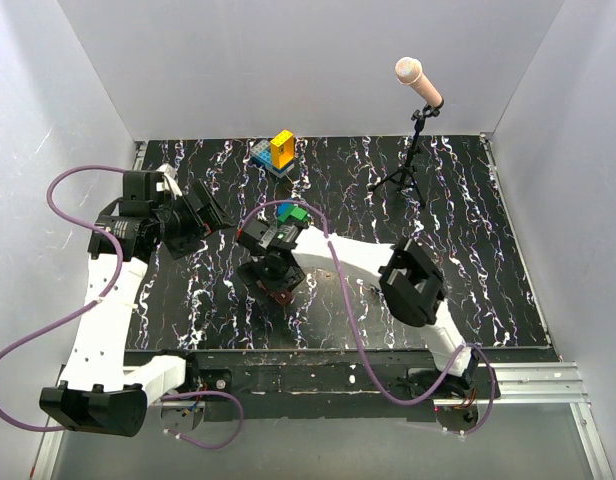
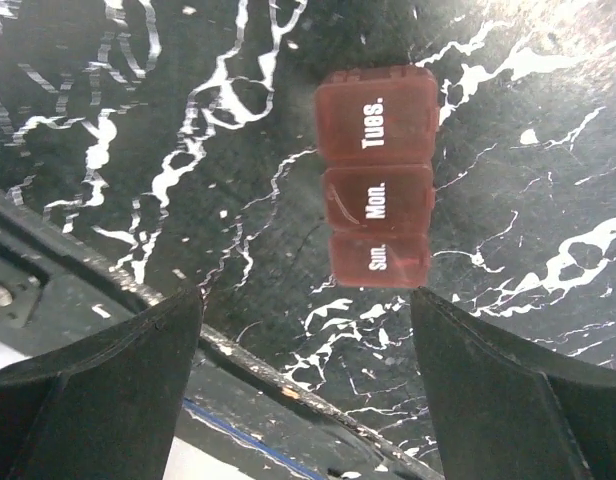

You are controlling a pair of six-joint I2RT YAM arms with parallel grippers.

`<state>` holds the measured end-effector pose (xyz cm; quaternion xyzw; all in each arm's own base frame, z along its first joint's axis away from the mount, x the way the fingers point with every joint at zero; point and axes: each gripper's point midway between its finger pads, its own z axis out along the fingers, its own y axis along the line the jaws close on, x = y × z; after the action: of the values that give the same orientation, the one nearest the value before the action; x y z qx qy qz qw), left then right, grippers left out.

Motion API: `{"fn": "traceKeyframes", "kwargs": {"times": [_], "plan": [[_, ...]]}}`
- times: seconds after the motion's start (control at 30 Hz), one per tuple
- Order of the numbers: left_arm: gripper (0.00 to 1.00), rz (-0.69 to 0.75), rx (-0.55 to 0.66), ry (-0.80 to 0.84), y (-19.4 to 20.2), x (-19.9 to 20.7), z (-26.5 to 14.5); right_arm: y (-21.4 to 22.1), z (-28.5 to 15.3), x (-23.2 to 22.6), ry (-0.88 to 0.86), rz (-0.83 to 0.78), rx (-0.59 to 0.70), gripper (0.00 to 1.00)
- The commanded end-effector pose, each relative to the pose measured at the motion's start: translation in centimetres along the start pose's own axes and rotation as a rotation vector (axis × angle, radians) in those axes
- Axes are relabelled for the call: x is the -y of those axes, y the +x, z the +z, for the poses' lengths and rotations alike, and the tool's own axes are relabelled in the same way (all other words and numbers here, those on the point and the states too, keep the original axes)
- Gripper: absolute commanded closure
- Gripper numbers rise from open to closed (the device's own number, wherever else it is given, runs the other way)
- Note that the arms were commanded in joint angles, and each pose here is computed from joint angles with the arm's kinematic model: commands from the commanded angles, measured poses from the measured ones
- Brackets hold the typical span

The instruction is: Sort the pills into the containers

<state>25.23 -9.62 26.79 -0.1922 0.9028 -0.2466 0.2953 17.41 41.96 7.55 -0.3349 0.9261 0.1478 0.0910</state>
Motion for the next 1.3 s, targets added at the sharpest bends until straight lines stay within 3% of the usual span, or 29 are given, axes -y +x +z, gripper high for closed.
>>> {"fn": "traceKeyframes", "kwargs": {"times": [0.0, 0.33, 0.57, 0.87, 1.07, 1.27], "plan": [[0.02, 0.029, 0.016, 0.056, -0.3, 1.3, -1.5, -0.7, 0.5, 1.1, 0.089, -0.004, -0.023, 0.1], [0.02, 0.038, -0.002, 0.062, 0.8, 0.8, -1.4, 0.3, 2.3, 4.8, 0.228, 0.031, -0.061, 0.1], [0.02, 0.03, 0.028, 0.091, 1.5, 0.1, -0.2, 0.6, 4.0, 5.0, 0.101, 0.018, -0.008, 0.21], [0.02, 0.063, 0.033, 0.133, 1.9, 0.3, 0.0, 0.4, 4.8, 4.5, 0.028, -0.054, 0.067, 0.57], [0.02, 0.105, -0.082, 0.117, 3.7, -0.8, 1.5, 0.3, 3.5, 5.3, 0.047, -0.144, 0.137, 0.52], [0.02, 0.127, -0.094, 0.167, 4.2, -0.4, 1.7, 0.7, 3.7, 7.4, 0.119, -0.226, 0.162, 0.29]]}}
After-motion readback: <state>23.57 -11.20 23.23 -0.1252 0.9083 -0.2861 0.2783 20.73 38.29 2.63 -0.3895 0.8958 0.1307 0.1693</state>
